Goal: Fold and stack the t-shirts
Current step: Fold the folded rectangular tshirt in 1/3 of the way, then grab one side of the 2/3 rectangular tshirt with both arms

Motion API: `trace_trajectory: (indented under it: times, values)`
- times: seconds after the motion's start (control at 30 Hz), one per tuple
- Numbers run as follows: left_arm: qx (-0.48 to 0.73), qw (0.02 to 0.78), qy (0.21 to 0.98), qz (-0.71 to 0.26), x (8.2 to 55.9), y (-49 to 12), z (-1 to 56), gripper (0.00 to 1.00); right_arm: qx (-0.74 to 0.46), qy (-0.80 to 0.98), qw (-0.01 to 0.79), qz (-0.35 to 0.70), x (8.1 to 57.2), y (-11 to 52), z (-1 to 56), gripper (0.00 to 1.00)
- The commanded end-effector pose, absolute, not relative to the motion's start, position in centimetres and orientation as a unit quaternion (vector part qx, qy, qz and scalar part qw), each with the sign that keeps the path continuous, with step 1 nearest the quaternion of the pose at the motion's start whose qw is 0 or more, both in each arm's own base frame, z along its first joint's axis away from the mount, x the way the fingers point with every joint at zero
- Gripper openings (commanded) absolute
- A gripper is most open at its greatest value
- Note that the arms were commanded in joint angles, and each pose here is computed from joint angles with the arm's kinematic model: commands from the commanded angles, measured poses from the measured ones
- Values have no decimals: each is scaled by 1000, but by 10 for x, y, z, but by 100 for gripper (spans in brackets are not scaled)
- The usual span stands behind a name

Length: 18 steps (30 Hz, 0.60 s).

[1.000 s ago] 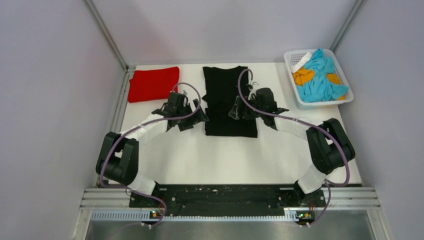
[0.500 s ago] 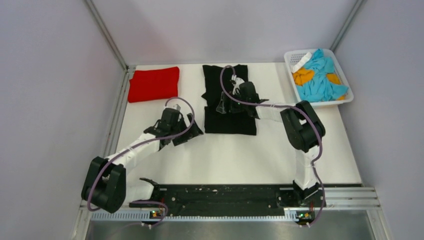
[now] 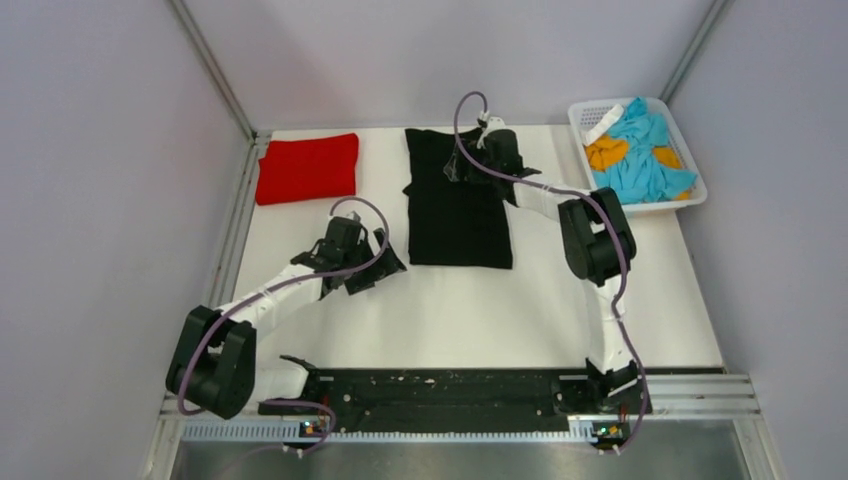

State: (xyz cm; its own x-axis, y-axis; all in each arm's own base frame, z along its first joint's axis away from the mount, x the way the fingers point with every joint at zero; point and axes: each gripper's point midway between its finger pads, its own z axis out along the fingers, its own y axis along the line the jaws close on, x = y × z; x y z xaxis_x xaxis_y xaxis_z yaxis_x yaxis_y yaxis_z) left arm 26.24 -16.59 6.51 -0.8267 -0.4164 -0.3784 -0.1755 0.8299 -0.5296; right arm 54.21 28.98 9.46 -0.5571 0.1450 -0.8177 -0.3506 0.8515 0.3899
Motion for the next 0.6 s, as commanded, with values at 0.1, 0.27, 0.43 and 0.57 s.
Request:
trace_trajectory:
  times: [0.1, 0.27, 0.43, 0.57]
  values:
    - [-171, 270, 906, -277, 320, -194, 89, 99, -26, 830, 498, 251, 496, 249, 137, 87]
    - [-176, 258, 908, -280, 344, -207, 79, 99, 42, 855, 474, 209, 435, 196, 115, 90]
    - [-189, 226, 922, -252, 345, -205, 48, 88, 72, 865, 447, 217, 399, 178, 101, 90]
    - [-184, 189, 928, -263, 332, -212, 28, 67, 75, 873, 427, 224, 384, 177, 90, 89]
